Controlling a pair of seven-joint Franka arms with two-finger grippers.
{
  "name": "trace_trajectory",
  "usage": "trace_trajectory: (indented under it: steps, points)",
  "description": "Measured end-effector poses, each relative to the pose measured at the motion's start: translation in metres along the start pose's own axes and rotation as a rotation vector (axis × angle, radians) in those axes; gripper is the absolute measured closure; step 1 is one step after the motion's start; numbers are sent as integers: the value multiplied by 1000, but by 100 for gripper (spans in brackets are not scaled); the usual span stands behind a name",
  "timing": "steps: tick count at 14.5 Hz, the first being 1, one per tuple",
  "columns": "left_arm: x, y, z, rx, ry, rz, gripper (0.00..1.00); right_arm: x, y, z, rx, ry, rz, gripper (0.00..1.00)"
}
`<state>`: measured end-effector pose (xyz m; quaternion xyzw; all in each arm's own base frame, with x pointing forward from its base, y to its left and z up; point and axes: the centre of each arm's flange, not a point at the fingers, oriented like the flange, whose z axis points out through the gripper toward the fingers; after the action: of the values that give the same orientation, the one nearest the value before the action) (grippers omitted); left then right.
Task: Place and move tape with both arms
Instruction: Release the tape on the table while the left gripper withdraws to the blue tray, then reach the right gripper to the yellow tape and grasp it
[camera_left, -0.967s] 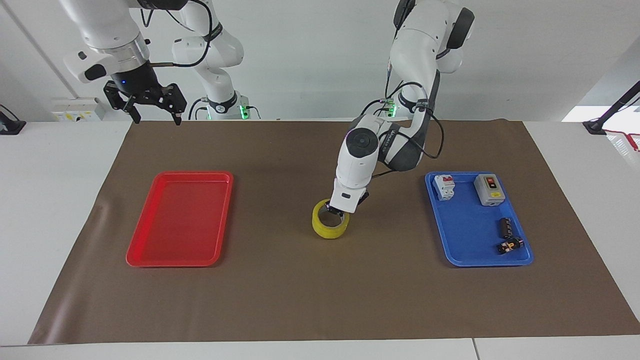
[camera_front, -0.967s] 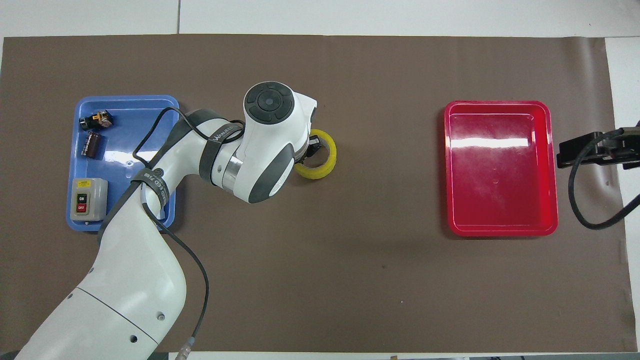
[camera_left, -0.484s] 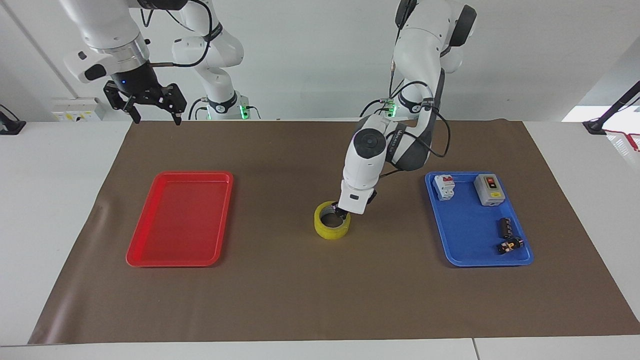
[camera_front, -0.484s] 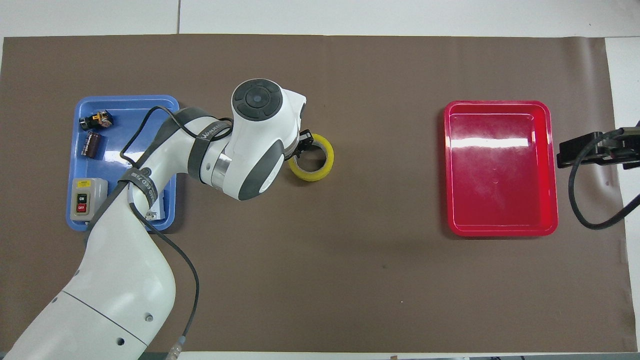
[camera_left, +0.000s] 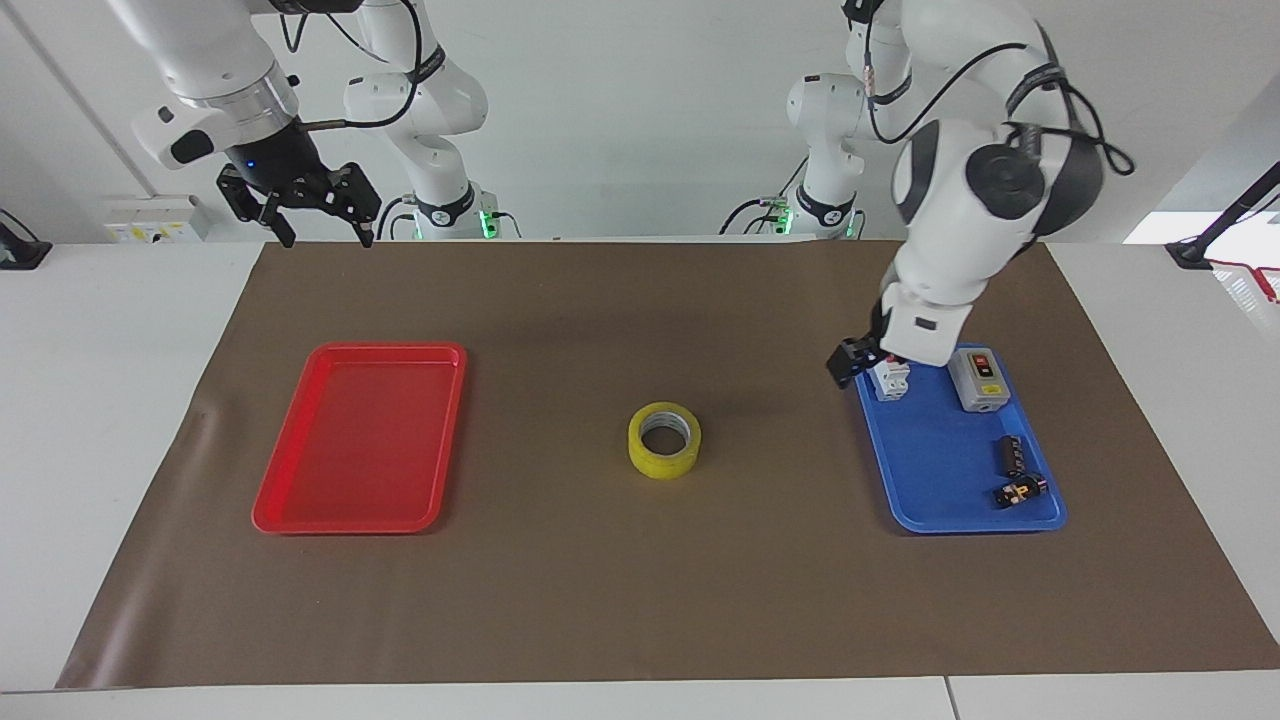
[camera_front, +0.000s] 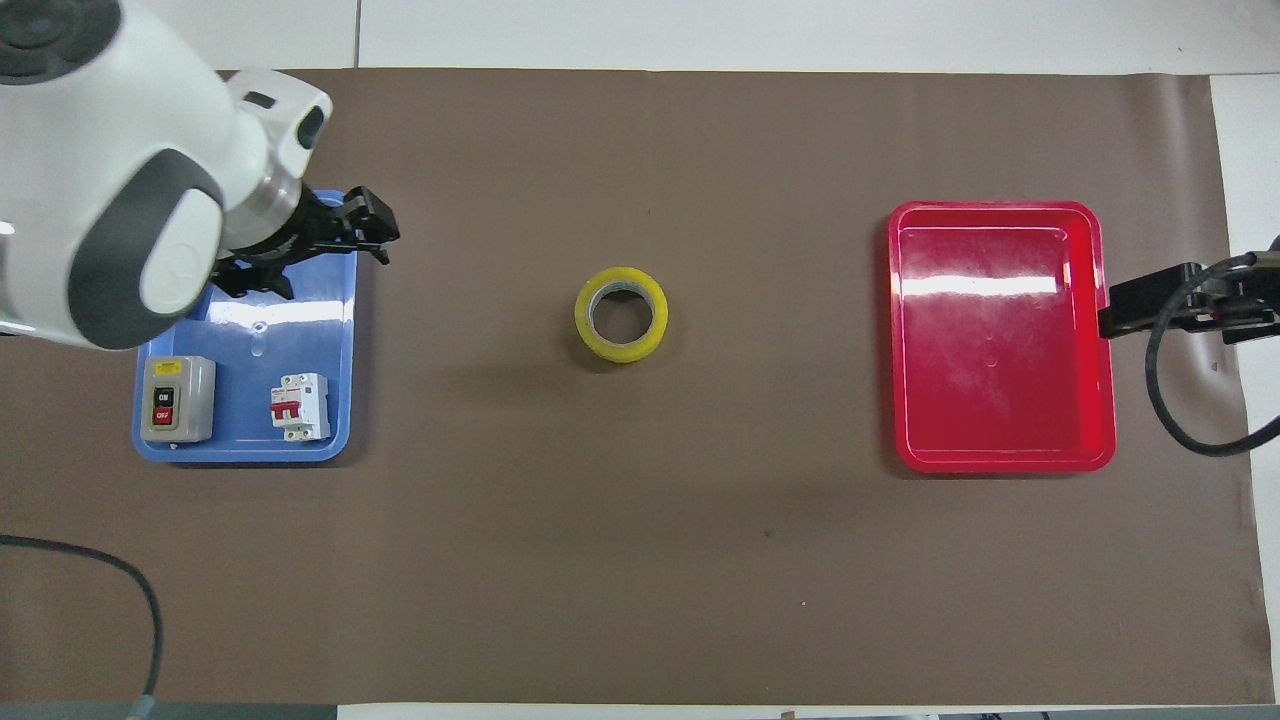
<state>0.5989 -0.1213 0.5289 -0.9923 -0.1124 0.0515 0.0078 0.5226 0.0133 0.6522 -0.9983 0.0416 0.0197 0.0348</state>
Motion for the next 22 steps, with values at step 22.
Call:
trace_trajectory:
  steps: [22]
  points:
    - [-44,-86,-62,-3,-19,284,0,74,-344,321,-101,210,-92,0]
